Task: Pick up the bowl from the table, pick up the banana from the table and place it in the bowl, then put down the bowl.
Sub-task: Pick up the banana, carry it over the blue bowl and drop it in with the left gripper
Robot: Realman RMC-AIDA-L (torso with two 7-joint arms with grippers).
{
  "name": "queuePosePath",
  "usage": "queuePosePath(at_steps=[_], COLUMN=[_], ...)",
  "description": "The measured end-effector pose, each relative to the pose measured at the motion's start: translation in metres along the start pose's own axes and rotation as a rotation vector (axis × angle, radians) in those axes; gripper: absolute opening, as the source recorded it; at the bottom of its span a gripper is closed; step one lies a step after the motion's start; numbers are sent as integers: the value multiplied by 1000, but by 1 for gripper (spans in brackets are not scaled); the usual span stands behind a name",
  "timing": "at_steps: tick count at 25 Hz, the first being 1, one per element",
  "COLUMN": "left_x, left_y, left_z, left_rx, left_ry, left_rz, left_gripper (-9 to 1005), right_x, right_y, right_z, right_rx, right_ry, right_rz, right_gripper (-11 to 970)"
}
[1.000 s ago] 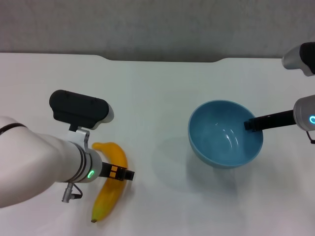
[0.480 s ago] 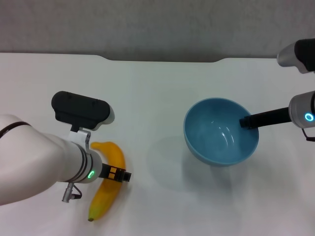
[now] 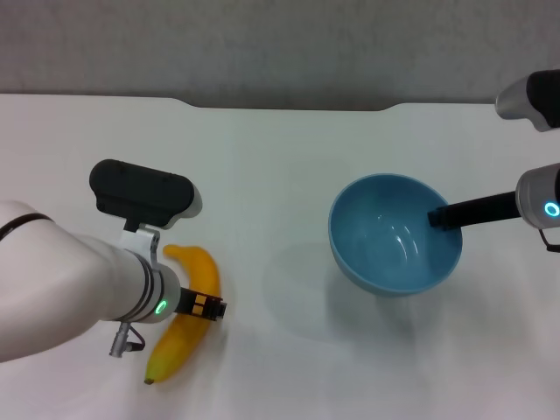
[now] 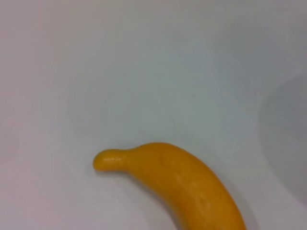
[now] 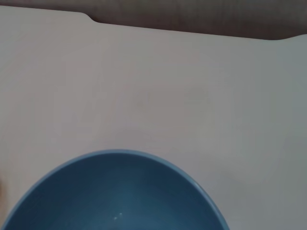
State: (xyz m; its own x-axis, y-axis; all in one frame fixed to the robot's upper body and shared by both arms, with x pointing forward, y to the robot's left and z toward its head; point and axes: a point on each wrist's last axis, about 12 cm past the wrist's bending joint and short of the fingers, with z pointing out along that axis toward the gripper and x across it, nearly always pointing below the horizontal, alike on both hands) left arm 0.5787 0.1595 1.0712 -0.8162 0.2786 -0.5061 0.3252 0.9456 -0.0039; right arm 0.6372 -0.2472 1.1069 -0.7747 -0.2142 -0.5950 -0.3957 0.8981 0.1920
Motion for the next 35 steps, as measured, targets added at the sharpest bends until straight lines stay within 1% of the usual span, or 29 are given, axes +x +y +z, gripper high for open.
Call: queuePosePath(at_steps=[3, 5, 9, 10, 11, 14, 17, 21, 25, 30, 35], left_x=[-4, -14, -38, -47, -47, -54, -59, -61, -64, -63, -60], left_y=[0, 1, 0, -4, -4, -15, -30, -47, -60, -64, -68], left_z=[-3, -11, -43, -63, -63, -78, -87, -91, -92, -89, -82], left_rx=[4, 9, 24, 35, 35, 62, 113, 162, 196, 256, 279], left_ry=[-17, -52, -197, -286, -286, -374, -428, -453, -477, -522, -536], left_rz=[-2, -6, -2, 3, 3, 23, 48, 85, 118, 83, 81], left_gripper=[509, 509, 508, 509, 509, 509, 509, 508, 508, 511, 517], right_x=[2, 6, 12, 13, 13, 12, 10, 6, 2, -4, -8], right_y=[-1, -2, -5, -4, -3, 5, 16, 28, 33, 38, 40], right_z=[0, 1, 1, 1, 2, 7, 15, 25, 29, 29, 28], right_rx=[0, 0, -1, -1, -3, -33, -66, -88, -93, -109, -112], right_ry=[5, 13, 28, 30, 33, 46, 64, 111, 123, 109, 103], right_rz=[4, 11, 22, 22, 19, 17, 10, 8, -2, -3, -5], right_gripper=[26, 26, 25, 25, 25, 25, 25, 25, 25, 25, 25])
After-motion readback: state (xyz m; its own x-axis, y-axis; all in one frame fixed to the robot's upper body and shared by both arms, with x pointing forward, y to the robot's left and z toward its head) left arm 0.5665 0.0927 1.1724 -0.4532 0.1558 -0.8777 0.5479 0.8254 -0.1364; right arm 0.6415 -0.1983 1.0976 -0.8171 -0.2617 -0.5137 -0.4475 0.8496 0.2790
